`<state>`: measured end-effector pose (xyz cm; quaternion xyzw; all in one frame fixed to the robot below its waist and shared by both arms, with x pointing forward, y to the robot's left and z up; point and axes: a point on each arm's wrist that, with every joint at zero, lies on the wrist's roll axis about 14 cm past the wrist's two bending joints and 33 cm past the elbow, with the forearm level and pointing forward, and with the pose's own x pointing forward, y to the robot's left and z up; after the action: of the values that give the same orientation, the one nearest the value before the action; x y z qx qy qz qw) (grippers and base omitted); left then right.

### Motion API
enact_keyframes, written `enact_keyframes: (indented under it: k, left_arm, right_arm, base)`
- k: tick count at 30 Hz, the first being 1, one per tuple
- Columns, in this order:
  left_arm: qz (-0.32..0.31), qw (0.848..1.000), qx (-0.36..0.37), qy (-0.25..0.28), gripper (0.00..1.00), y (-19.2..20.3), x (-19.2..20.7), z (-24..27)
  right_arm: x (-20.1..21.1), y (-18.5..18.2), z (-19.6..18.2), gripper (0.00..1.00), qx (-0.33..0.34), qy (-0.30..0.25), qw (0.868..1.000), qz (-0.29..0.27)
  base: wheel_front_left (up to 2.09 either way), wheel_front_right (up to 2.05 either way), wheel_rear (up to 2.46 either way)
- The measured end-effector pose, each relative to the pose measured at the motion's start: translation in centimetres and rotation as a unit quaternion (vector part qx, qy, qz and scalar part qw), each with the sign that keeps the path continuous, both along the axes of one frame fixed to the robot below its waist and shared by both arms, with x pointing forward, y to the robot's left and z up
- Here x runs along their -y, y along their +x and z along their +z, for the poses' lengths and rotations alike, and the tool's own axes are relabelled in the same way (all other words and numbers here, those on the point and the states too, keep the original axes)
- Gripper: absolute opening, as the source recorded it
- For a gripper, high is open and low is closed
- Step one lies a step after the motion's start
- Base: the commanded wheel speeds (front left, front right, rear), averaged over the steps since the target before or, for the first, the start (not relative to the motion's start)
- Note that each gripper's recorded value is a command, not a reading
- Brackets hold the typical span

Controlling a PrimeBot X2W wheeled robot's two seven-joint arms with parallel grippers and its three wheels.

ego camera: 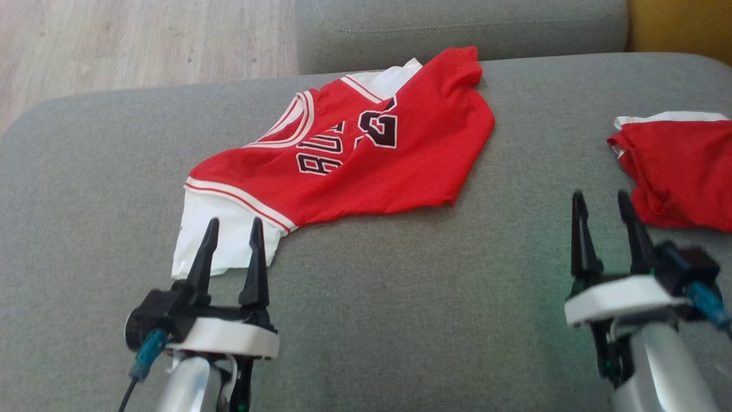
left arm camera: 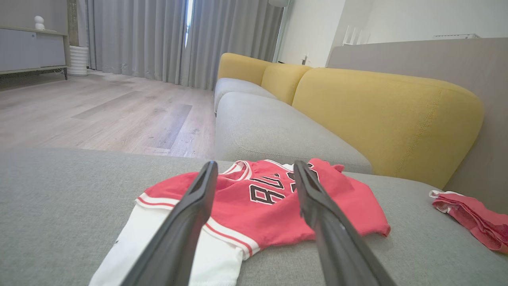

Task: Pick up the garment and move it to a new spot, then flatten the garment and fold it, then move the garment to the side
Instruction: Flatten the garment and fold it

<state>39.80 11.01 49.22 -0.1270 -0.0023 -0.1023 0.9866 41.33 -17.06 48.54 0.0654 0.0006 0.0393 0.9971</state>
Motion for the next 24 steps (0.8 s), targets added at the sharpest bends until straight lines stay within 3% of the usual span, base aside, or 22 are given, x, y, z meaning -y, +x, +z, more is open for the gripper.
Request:
enact_keyframes:
  k: [5,13,18,24]
  left_arm:
    - [0.005,1.000,-0.009,0.001,1.00,-0.6,-0.3,-0.6]
    - [0.010,1.000,-0.010,0.003,1.00,-0.8,-0.7,-0.7]
    - [0.023,1.000,-0.016,0.004,1.00,-1.0,-1.6,-1.1]
    - [0.032,0.999,-0.030,0.007,1.00,-1.1,-2.3,-2.0]
  right_arm:
    - [0.4,-1.9,-1.2,1.00,-0.016,0.012,1.000,-0.008]
    - [-0.2,-1.4,-0.4,1.00,-0.003,0.008,1.000,0.001]
    - [-3.6,-1.3,-2.6,1.00,-0.038,-0.017,0.998,0.056]
    - [-7.2,-1.2,-7.0,1.00,-0.125,-0.062,0.982,0.124]
  base:
    - [0.00,0.00,0.00]
    - [0.00,0.00,0.00]
    - [0.00,0.00,0.00]
    - [0.00,0.00,0.00]
